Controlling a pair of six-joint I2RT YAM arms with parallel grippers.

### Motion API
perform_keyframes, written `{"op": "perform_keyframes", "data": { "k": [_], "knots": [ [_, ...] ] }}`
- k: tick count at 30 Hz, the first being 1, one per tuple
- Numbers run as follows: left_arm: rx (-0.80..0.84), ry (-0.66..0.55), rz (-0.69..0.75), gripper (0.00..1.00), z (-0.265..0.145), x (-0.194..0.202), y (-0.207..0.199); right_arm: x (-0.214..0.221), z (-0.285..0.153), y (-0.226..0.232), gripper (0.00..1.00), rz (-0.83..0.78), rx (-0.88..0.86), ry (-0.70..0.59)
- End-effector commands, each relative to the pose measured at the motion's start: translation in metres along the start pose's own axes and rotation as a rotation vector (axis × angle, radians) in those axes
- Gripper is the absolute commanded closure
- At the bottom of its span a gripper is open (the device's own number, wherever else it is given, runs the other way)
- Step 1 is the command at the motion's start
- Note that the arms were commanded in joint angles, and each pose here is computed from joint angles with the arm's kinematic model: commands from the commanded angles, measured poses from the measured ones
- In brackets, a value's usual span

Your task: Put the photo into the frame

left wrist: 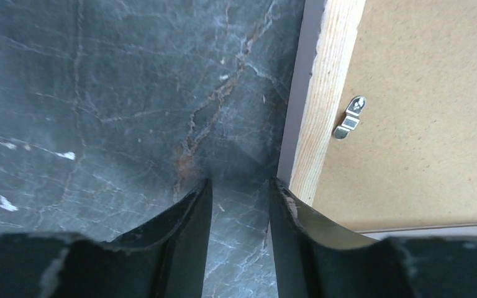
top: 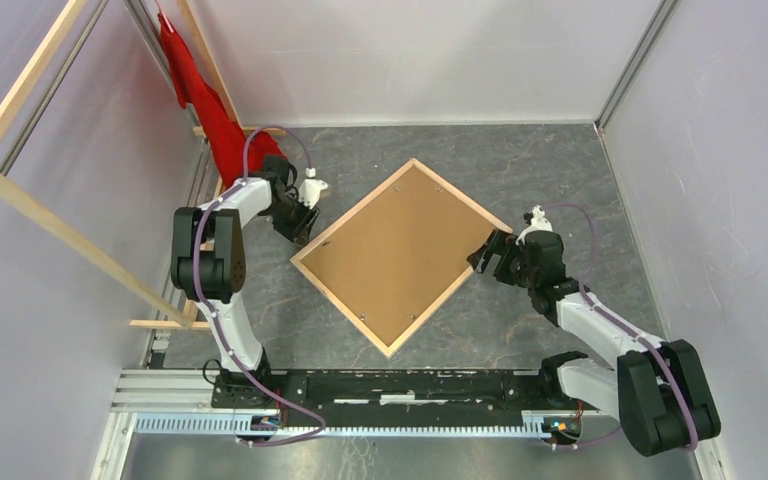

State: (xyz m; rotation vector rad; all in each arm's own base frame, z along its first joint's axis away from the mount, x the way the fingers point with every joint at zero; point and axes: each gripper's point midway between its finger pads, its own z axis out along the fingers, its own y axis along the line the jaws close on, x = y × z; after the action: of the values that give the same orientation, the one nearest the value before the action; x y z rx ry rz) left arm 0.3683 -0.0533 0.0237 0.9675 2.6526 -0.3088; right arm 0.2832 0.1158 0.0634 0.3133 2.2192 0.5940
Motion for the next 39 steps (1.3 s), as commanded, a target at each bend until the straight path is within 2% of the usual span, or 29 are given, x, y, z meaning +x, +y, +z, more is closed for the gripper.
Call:
{"op": "perform_keyframes", "data": {
  "k": [1,7,19,25,29,31,33,39],
  "knots": [
    [0.035,-0.053,-0.024,0.57,-0.002,-0.004,-0.014,0.008,0.01,0.01,0.02,0.015,-0.079,0.022],
    [0.115,-0.017,-0.005,0.63,-0.002,0.017,-0.039,-0.001,0.037,0.021,0.02,0.023,-0.123,0.091],
    [0.271,0.019,0.137,0.62,-0.014,0.049,-0.123,-0.05,0.084,0.037,0.02,0.001,-0.12,0.079],
    [0.235,-0.016,0.118,0.64,-0.023,0.044,-0.117,-0.092,0.08,0.028,0.08,-0.025,0.015,-0.039],
    [0.252,-0.048,0.145,0.59,-0.037,0.042,-0.117,-0.109,0.055,0.033,0.17,-0.03,0.025,-0.137],
    [0.271,-0.077,0.175,0.53,-0.042,0.042,-0.124,-0.109,0.041,0.04,0.22,-0.029,0.002,-0.175],
    [0.293,-0.084,0.174,0.52,-0.043,0.04,-0.128,-0.102,0.031,0.052,0.26,-0.03,-0.033,-0.188],
    [0.368,-0.068,0.139,0.56,-0.032,0.037,-0.132,-0.038,0.021,0.113,0.29,-0.074,-0.206,-0.113]
  ]
}}
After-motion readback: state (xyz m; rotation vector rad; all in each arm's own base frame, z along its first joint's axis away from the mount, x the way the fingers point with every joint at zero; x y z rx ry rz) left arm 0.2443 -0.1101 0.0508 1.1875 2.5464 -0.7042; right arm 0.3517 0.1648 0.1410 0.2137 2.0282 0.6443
